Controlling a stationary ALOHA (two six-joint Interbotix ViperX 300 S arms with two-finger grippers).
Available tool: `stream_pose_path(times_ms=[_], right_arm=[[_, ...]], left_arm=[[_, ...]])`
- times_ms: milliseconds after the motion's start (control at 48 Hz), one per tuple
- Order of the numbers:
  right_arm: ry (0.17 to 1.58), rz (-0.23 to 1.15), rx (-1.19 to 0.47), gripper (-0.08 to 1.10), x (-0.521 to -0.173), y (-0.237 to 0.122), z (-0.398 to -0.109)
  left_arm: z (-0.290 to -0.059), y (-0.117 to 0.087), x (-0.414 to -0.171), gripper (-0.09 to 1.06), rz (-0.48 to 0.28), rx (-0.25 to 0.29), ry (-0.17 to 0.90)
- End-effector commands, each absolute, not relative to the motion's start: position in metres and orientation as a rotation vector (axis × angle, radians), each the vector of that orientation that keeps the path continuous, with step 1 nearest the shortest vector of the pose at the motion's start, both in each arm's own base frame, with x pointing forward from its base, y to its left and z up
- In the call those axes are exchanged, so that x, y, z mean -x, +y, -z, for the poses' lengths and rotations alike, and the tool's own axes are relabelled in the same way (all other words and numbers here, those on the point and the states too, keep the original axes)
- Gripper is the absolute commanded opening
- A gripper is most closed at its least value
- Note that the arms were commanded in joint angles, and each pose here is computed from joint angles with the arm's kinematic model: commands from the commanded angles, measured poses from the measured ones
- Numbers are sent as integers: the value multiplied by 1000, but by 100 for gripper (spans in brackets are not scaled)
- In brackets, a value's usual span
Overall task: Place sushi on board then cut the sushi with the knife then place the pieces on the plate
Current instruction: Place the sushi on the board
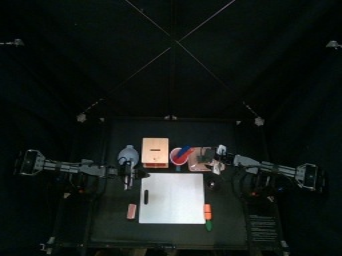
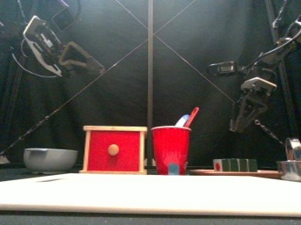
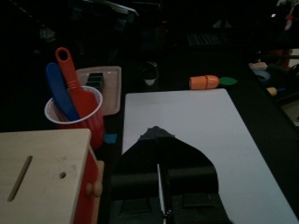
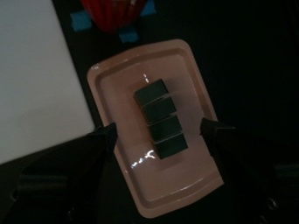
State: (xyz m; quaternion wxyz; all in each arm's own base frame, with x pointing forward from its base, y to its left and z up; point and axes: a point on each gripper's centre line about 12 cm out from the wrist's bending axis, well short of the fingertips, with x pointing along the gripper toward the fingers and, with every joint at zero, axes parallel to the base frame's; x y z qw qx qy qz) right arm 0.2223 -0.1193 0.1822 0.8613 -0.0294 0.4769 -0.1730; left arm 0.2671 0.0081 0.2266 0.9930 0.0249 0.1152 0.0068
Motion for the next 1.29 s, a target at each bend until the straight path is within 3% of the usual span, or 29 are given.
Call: stream_pose_path(times_ms=[21, 375, 833, 1000, 1292], right_arm=[[1002, 360, 80, 104, -231, -130, -184], [1079, 275, 51, 104, -238, -149, -154], [1122, 268, 14, 100, -237, -162, -124], [1137, 262, 7, 87, -234, -159, -119], [1110, 270, 12, 55, -238, -161, -129]], left_arm=[[-231, 10, -269, -3, -19, -51, 213], [-225, 9, -266, -3, -19, -46, 230], [-220, 10, -264, -3, -21, -44, 249], [-220, 10, -263, -3, -21, -44, 251], [-218, 10, -263, -3, -22, -41, 256]])
